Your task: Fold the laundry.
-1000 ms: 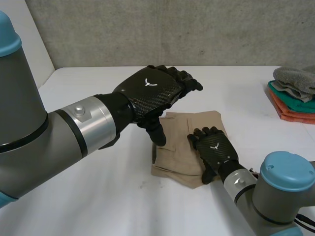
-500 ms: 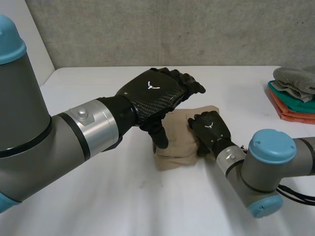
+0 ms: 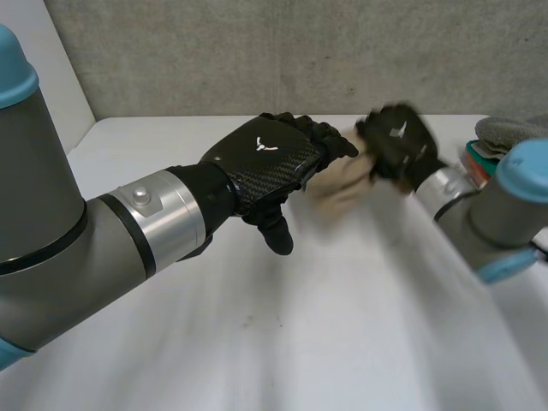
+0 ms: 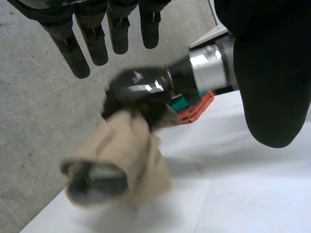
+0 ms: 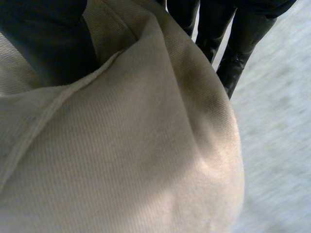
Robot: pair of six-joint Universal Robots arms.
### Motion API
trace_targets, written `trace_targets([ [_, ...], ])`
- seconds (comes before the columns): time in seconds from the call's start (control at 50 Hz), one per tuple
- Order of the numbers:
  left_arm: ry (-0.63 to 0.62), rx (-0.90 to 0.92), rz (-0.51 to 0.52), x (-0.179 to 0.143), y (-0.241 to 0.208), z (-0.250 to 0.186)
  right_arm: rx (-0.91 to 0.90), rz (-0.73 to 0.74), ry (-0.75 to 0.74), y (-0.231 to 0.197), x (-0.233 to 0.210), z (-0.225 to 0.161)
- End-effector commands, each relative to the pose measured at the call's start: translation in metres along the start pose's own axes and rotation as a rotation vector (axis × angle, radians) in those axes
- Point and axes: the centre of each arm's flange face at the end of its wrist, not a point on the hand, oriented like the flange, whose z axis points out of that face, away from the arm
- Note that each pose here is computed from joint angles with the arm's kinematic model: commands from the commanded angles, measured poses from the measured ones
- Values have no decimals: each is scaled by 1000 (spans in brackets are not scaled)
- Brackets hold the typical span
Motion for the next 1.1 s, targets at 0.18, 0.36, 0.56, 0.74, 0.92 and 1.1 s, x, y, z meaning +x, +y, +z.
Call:
trace_targets([
  [0.18,-5,11,4,-1,-4,-3,250,-79,230,-21,186,24],
  [0.36,-3,10,4,0,-3,-3,209,-122,255,38,258,-1],
  [0.56,-4,6,1,0,0,0,94,-90,267,139,277,-39],
  [0.74,-6,8,-3,-1,1,1,-3,-1,250,178,281,-79],
  [0.92,-4,8,-15,0,1,1,-15,78,170,170,278,-85],
  [1.1,-6,10,-16,-1,0,0,-105,206,158,182,271,-94],
])
